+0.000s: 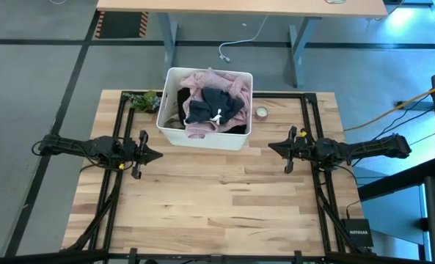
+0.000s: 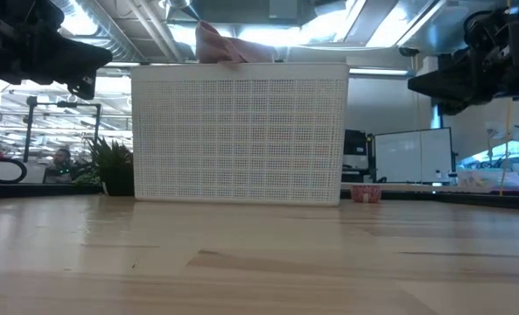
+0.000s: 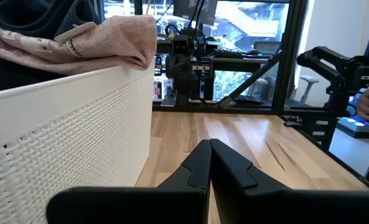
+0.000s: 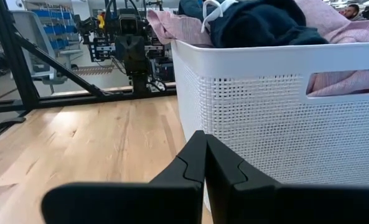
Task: Sort clothes
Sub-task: Return to Home Position
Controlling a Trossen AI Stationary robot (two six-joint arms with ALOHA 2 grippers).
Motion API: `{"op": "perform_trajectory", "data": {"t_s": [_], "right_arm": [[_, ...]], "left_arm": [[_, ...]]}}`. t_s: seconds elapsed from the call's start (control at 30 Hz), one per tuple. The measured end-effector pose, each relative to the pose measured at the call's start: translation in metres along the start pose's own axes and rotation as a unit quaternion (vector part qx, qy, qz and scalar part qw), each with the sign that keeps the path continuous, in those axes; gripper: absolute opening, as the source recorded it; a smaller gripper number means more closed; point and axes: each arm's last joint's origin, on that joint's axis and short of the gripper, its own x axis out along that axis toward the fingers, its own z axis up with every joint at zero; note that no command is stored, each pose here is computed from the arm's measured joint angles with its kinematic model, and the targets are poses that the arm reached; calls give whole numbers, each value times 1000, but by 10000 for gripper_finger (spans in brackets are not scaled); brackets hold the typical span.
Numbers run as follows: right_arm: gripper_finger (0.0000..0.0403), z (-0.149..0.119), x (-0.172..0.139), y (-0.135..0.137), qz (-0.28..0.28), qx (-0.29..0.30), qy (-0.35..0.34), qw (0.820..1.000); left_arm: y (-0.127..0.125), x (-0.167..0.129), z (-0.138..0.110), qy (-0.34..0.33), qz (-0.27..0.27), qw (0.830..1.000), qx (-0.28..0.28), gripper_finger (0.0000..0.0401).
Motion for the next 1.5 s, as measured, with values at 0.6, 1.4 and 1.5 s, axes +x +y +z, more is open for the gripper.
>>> {"op": "perform_trajectory", "data": {"t_s": [0.6, 1.4, 1.5], "right_arm": [[8, 9, -17, -3, 31, -19, -62, 997], [8, 3, -16, -1, 71, -31, -30, 997], [8, 3, -16, -1, 71, -15, -29, 997]], "left_arm": [[0, 0, 0, 0, 0, 1000, 0, 1], [0, 0, -1, 3, 0, 1000, 0, 1], [0, 0, -1, 3, 0, 1000, 0, 1]]}}
